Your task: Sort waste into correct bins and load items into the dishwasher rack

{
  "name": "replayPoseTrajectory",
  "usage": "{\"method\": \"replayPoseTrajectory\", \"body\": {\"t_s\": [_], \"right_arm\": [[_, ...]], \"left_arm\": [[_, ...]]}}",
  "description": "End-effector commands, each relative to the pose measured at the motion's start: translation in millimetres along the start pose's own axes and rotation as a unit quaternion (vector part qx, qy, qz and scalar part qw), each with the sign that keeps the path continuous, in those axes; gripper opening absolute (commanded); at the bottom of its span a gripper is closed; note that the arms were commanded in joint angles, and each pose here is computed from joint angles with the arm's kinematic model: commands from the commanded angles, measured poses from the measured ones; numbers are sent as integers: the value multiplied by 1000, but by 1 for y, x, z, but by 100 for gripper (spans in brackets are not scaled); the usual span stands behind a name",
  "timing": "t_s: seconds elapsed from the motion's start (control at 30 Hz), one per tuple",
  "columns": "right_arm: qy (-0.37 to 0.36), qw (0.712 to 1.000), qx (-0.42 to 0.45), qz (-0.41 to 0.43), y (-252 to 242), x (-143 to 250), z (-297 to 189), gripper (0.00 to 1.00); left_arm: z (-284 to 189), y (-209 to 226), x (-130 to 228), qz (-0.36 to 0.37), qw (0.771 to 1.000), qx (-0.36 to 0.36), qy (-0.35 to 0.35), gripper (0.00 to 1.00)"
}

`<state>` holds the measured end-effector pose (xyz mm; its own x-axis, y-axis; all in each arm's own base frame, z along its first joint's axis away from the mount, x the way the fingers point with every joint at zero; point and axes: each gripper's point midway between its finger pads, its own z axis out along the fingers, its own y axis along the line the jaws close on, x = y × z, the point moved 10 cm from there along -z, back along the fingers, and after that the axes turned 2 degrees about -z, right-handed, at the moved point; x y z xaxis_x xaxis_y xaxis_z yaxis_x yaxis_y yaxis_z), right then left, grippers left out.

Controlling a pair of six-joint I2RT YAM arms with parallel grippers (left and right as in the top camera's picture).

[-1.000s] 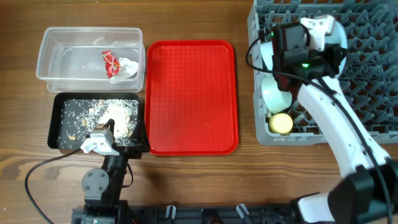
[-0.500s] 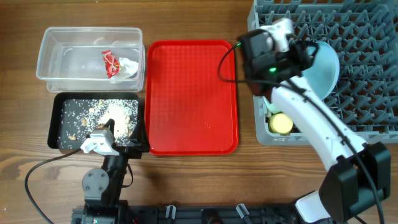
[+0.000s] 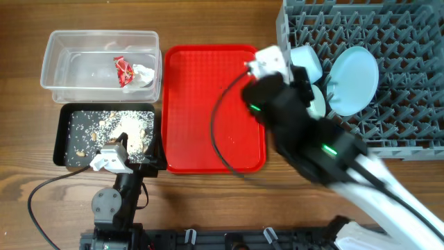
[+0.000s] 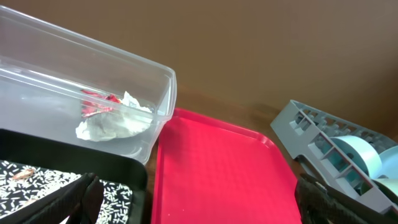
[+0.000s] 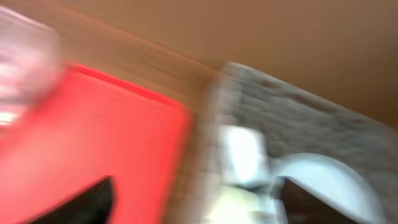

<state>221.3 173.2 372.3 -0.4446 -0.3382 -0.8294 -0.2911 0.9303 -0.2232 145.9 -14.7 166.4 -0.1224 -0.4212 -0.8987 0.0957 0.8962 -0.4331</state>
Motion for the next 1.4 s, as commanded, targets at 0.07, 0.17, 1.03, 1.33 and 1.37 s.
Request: {"method": "replayPoseTrajectory", "body": {"t_s": [0.07, 0.17, 1.03, 1.33, 1.37], "right_arm": [[-33, 951, -267, 149, 2, -10, -69, 100], [-29, 939, -292, 180, -5, -6, -86, 100], [-135, 966, 109, 190, -126, 71, -135, 100], [-187, 963, 110, 161, -114, 142, -95, 100], [-193, 961, 107, 169, -111, 151, -87, 100]], "left_arm": [[0, 1, 1, 10, 1000, -1, 0, 100], [0, 1, 1, 10, 1000, -1, 0, 100], [0, 1, 1, 10, 1000, -1, 0, 100], [0, 1, 1, 10, 1000, -1, 0, 100], [0, 1, 1, 10, 1000, -1, 0, 100]]}}
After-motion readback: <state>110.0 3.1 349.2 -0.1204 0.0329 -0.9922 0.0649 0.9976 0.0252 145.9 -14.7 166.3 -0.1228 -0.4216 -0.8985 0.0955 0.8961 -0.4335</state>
